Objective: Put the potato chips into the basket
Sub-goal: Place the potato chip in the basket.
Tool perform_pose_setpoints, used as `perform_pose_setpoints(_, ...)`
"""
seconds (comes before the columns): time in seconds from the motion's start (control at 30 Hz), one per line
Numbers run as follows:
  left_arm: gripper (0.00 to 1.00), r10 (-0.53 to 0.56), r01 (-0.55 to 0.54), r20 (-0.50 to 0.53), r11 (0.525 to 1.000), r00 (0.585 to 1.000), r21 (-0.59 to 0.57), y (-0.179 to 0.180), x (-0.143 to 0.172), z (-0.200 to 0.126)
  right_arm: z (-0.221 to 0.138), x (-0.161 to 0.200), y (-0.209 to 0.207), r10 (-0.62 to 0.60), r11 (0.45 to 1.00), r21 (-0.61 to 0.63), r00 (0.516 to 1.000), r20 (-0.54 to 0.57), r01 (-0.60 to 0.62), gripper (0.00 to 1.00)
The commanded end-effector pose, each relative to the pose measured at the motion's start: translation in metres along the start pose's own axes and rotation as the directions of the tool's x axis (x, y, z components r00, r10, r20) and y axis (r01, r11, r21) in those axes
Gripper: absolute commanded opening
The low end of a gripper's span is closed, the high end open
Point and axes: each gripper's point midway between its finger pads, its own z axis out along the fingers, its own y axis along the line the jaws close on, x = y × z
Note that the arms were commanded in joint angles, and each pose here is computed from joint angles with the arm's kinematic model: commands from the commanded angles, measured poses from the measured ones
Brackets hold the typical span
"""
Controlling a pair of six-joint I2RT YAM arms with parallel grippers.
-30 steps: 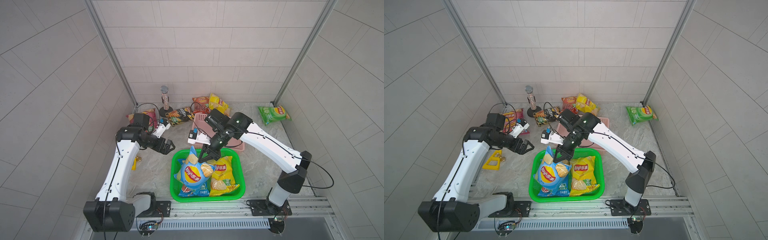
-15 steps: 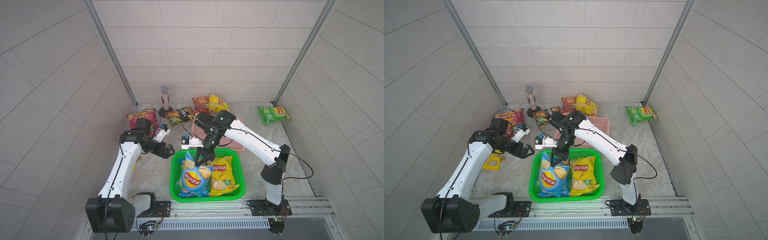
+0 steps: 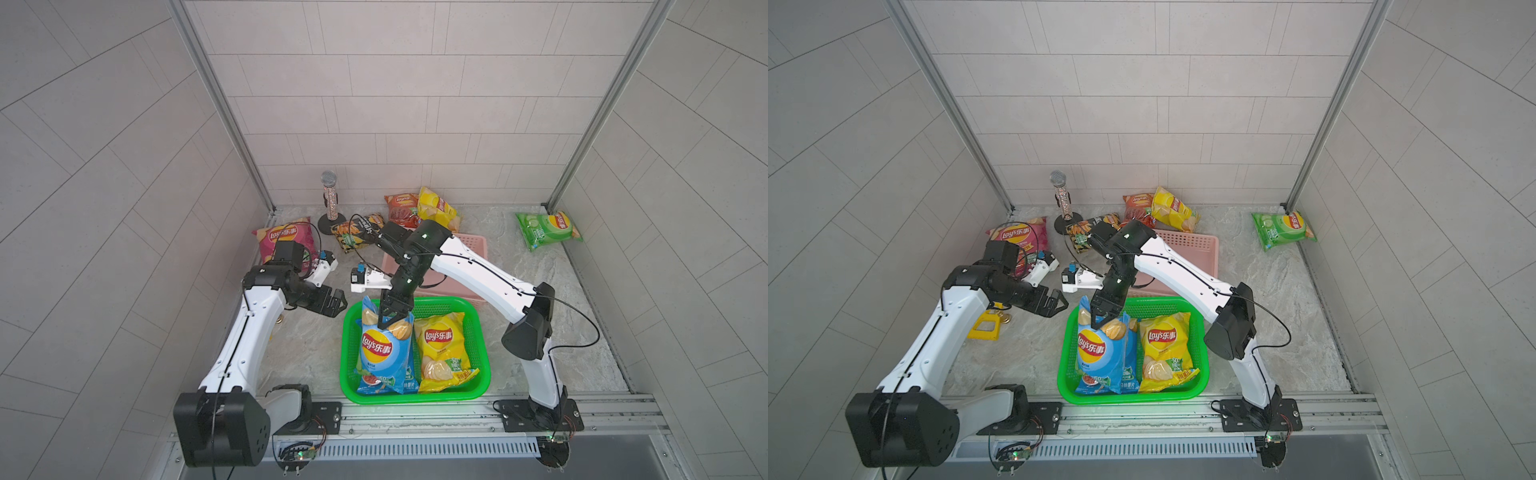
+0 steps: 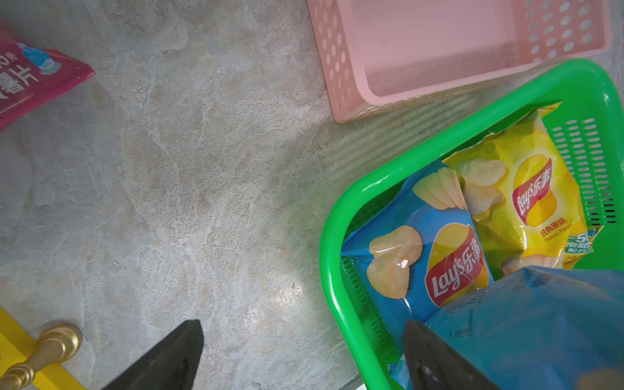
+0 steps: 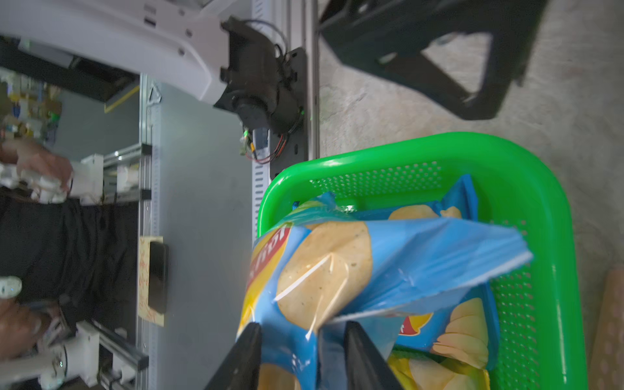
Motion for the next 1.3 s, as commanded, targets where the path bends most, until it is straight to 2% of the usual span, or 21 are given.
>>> perform_pose_setpoints(0.0, 1.0, -0.012, 0.012, 0.001, 1.0, 1.0, -0.007, 0.002, 0.003, 0.001, -0.029, -0.014, -0.023, 0.043, 0.981, 0.182, 0.994, 0.103, -0.061, 0.58)
perform_pose_setpoints(0.07, 1.0, -0.012, 0.012, 0.0, 1.0, 1.0, -0.002, 0.001, 0.003, 0.002, -0.048, -0.019, -0.035, 0.08, 0.956, 0.265, 0.981, 0.174, -0.125, 0.65)
perform_pose_setpoints(0.13, 1.0, -0.012, 0.012, 0.0, 1.0, 1.0, -0.002, 0.002, 0.002, 0.002, -0.067, -0.023, -0.042, 0.116, 0.925, 0.325, 0.961, 0.25, -0.196, 0.68)
perform_pose_setpoints(0.2, 1.0, -0.012, 0.012, 0.001, 1.0, 1.0, -0.003, 0.002, 0.002, 0.002, -0.088, -0.023, -0.053, 0.168, 0.863, 0.403, 0.925, 0.34, -0.305, 0.73)
perform_pose_setpoints(0.27, 1.0, -0.014, 0.014, 0.001, 1.0, 1.0, -0.003, 0.002, 0.002, 0.002, -0.108, -0.015, -0.063, 0.222, 0.779, 0.458, 0.871, 0.439, -0.429, 0.75)
perform_pose_setpoints(0.33, 1.0, -0.016, 0.016, 0.002, 1.0, 1.0, -0.005, 0.003, 0.001, 0.003, -0.123, 0.001, -0.068, 0.278, 0.7, 0.461, 0.803, 0.527, -0.545, 0.78)
perform_pose_setpoints(0.43, 1.0, -0.017, 0.017, 0.006, 1.0, 1.0, -0.007, 0.003, 0.0, 0.003, -0.126, 0.023, -0.059, 0.348, 0.666, 0.335, 0.674, 0.651, -0.667, 0.85)
perform_pose_setpoints(0.5, 1.0, -0.02, 0.02, 0.008, 1.0, 1.0, -0.007, 0.004, 0.0, 0.003, -0.119, 0.033, -0.049, 0.391, 0.672, 0.21, 0.581, 0.713, -0.71, 0.96)
perform_pose_setpoints(0.6, 1.0, -0.025, 0.025, 0.007, 1.0, 1.0, -0.008, 0.004, 0.0, 0.005, -0.106, 0.052, -0.039, 0.473, 0.656, 0.049, 0.461, 0.751, -0.753, 0.98)
perform_pose_setpoints(0.77, 1.0, -0.029, 0.029, 0.008, 1.0, 1.0, -0.011, 0.006, -0.001, 0.005, -0.076, 0.086, -0.039, 0.602, 0.574, -0.177, 0.265, 0.753, -0.799, 0.95)
perform_pose_setpoints(0.87, 1.0, -0.03, 0.03, 0.007, 1.0, 1.0, -0.008, 0.005, -0.001, 0.006, -0.056, 0.094, -0.041, 0.666, 0.544, -0.3, 0.185, 0.723, -0.783, 0.92)
perform_pose_setpoints(0.93, 1.0, -0.029, 0.029, 0.007, 1.0, 1.0, -0.004, 0.005, -0.001, 0.006, -0.043, 0.099, -0.047, 0.691, 0.521, -0.326, 0.165, 0.704, -0.789, 0.92)
perform_pose_setpoints(1.0, 1.0, -0.026, 0.026, 0.012, 1.0, 1.0, 0.003, 0.003, -0.002, 0.006, -0.03, 0.103, -0.053, 0.707, 0.5, -0.318, 0.167, 0.687, -0.806, 0.92)
perform_pose_setpoints(1.27, 1.0, -0.023, 0.023, 0.02, 1.0, 1.0, -0.004, 0.003, -0.002, 0.004, 0.006, 0.087, -0.056, 0.738, 0.505, -0.273, 0.246, 0.628, -0.819, 0.95)
